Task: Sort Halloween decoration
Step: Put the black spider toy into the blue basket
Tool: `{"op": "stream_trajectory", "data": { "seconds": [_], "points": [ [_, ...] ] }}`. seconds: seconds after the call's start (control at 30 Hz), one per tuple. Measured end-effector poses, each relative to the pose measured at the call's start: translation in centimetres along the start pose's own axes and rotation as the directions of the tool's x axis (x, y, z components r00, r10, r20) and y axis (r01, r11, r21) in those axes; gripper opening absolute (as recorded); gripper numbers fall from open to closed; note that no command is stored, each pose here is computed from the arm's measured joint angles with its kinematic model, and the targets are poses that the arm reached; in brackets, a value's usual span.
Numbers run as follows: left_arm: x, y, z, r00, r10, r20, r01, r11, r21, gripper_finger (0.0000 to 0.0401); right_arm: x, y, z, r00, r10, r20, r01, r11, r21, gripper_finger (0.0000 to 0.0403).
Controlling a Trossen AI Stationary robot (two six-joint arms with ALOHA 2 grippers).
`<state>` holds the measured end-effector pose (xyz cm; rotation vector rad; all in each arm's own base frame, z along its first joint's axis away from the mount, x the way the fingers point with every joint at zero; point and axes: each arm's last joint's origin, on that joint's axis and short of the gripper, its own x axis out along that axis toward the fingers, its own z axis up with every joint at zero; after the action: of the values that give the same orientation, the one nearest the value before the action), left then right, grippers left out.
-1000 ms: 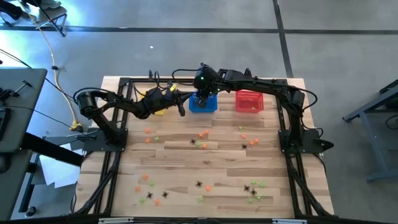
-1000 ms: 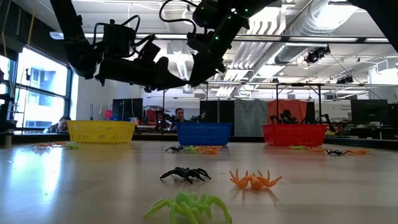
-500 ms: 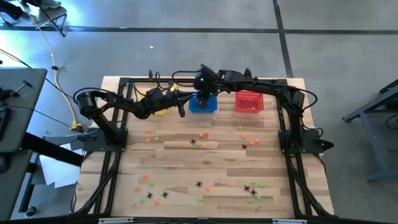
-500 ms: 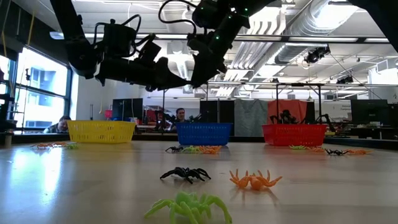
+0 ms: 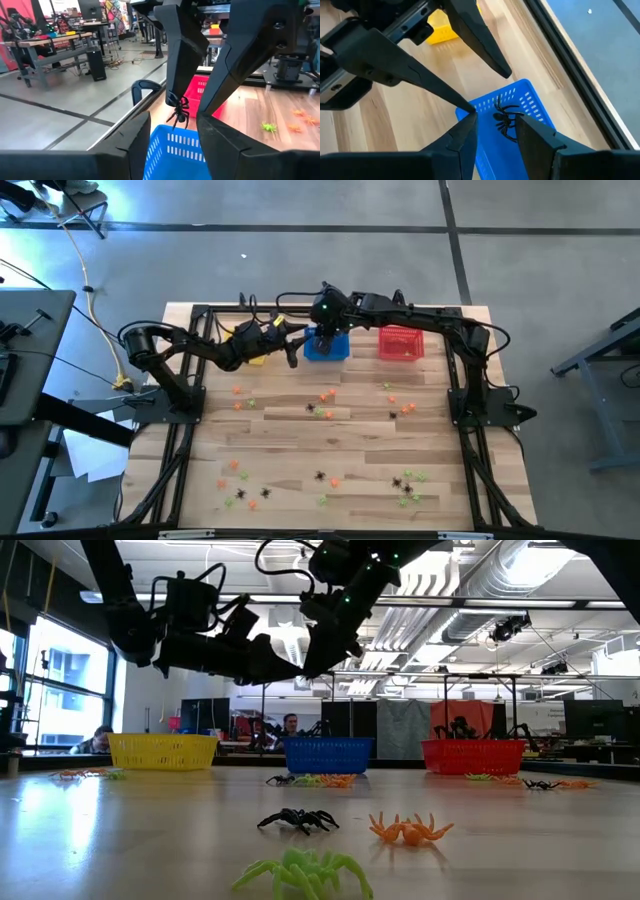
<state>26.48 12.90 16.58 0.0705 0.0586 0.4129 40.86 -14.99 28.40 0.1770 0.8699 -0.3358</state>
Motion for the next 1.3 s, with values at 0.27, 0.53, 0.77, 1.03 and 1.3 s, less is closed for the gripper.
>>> {"op": "stream_trajectory", "data": {
  "seconds": [0.27,0.53,0.77,1.03,1.3],
  "points": [
    [0.3,0.1,0.2,1.000,0.009,-0.001,-0.009,1.000,-0.010,0.0157,0.0,0.1,0.1,1.000,0.000,0.011,0.000,1.000,-0.003,0.0129],
    [1.3,-0.1,0.6,0.998,-0.029,-0.057,0.027,0.999,-0.033,0.0158,0.0,0.2,-0.1,1.000,-0.004,-0.009,0.004,1.000,-0.003,0.0129],
    [1.4,-0.9,0.9,0.995,-0.090,-0.042,0.089,0.996,-0.032,0.0157,0.0,0.3,0.5,0.999,0.003,0.047,-0.003,1.000,-0.004,0.0129],
    [1.4,-0.9,0.7,0.994,-0.083,-0.066,0.081,0.996,-0.031,0.0157,0.0,0.7,0.4,0.998,0.051,0.036,-0.051,0.999,-0.006,0.0129],
    [1.4,-0.8,0.4,0.994,-0.061,-0.091,0.060,0.998,-0.008,0.0155,0.0,0.4,0.2,1.000,-0.013,0.016,0.013,1.000,-0.003,0.0129]
  ]
}}
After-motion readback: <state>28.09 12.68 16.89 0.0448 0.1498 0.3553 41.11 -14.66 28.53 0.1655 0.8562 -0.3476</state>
